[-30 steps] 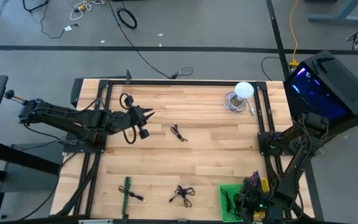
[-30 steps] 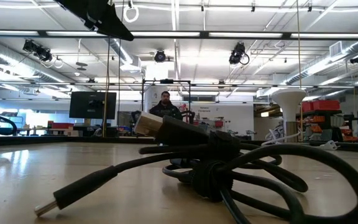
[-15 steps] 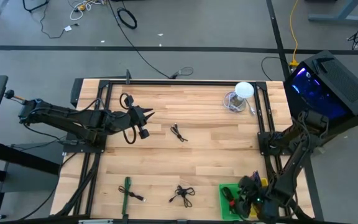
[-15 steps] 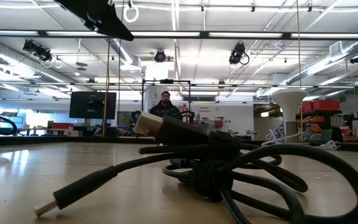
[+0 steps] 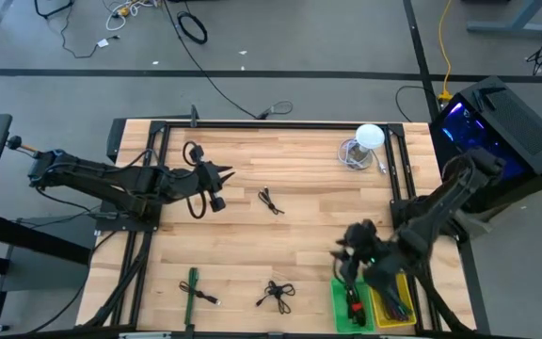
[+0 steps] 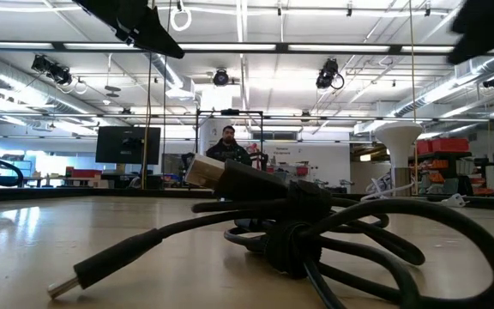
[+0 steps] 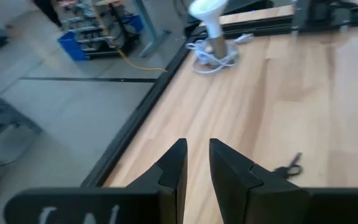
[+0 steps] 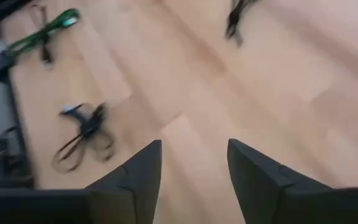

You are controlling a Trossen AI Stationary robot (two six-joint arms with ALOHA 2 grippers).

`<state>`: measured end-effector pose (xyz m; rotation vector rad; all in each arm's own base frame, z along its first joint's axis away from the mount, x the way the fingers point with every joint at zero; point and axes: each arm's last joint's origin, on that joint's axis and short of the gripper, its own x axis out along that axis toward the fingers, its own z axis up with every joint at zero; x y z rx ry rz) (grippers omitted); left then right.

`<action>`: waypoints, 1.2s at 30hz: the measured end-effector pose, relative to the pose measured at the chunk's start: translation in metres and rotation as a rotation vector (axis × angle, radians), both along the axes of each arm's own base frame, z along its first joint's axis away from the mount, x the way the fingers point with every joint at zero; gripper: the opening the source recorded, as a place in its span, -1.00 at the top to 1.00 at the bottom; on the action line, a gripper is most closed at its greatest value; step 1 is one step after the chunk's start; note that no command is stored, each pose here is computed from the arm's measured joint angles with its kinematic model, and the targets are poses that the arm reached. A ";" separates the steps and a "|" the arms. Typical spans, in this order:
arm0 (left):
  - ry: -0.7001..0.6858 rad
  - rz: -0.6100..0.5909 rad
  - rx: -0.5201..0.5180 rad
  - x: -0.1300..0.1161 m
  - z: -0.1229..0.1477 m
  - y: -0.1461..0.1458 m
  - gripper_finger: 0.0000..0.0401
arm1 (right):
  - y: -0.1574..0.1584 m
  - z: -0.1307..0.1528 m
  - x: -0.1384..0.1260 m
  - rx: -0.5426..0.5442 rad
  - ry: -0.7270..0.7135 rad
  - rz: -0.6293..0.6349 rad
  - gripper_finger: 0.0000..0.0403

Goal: Pick & Place USB Port
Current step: Put the black charger cable into the green basket

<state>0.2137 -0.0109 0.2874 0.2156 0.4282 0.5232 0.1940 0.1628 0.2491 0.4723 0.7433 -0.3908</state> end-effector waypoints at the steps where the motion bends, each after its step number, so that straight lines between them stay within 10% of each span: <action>1: -0.003 -0.010 -0.007 0.003 -0.001 0.000 0.64 | -0.005 0.001 0.004 -0.028 0.005 0.007 0.10; 15: 0.273 -0.267 -0.085 0.081 -0.091 0.018 0.62 | -0.050 0.009 0.041 -0.266 0.006 0.090 0.14; 36: 0.724 -0.425 0.026 0.166 -0.143 0.021 -0.02 | -0.052 0.010 0.042 -0.308 0.014 0.124 0.14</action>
